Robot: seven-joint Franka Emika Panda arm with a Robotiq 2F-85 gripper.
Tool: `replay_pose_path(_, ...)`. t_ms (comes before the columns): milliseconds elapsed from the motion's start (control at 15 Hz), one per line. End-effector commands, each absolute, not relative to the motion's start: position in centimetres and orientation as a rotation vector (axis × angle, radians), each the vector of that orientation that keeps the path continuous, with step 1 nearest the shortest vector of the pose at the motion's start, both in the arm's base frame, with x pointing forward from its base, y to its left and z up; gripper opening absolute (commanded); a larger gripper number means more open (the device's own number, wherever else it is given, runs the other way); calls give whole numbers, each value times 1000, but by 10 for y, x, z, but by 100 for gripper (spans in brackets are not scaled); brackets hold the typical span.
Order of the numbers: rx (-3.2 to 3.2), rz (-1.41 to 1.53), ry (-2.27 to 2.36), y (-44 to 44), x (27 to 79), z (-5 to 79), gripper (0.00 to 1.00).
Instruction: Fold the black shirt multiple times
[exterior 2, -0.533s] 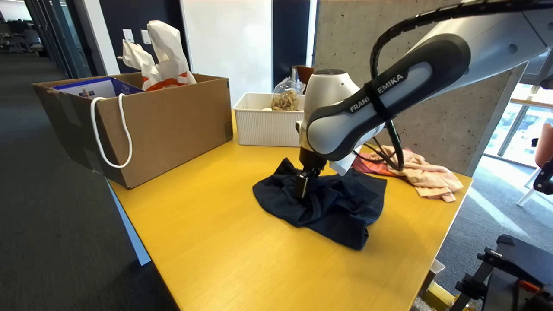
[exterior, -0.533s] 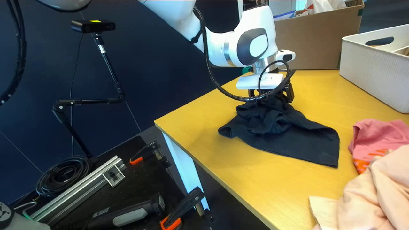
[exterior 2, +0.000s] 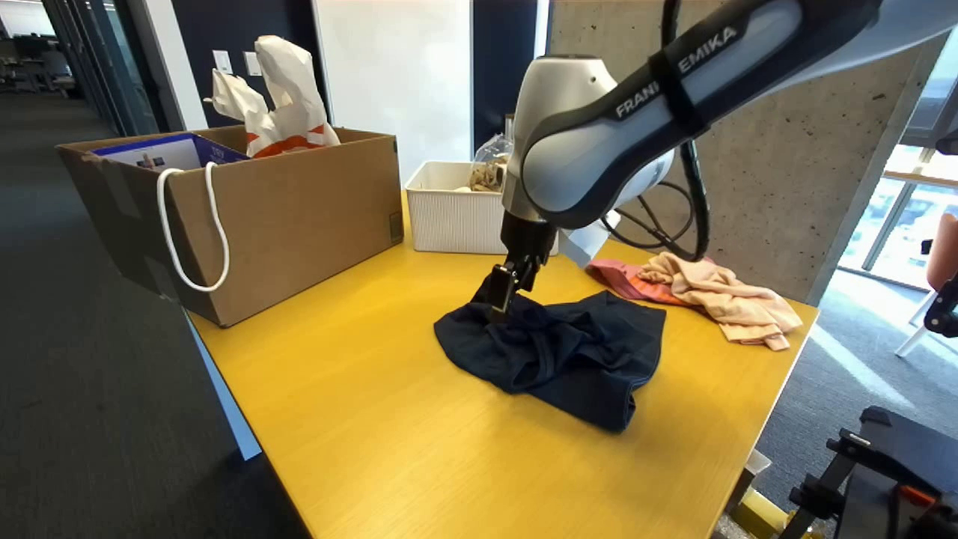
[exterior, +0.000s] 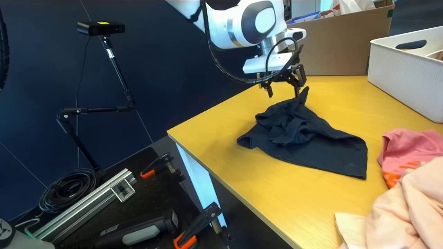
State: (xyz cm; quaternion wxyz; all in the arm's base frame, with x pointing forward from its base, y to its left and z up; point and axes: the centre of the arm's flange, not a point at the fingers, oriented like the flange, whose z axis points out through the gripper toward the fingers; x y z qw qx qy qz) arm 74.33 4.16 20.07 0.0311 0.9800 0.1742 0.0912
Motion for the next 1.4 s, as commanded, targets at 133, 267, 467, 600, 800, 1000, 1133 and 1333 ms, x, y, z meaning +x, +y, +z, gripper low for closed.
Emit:
replay_pose_path(133,3045,194,550,53,644,252,100)
replay_pose_path(267,3046,197,521,50,619,259,100)
replay_pose_path(467,3072,173,527,48,581,267,100)
replay_pose_path(600,3058,192,541,49,553,270,100)
replay_pose_path(800,3045,199,543,51,586,263,100)
replay_pose_path(1000,3038,245,537,50,559,279,100)
replay_pose_path(1133,3037,249,536,50,554,283,100)
replay_pose_path(1333,3020,198,556,50,542,265,100)
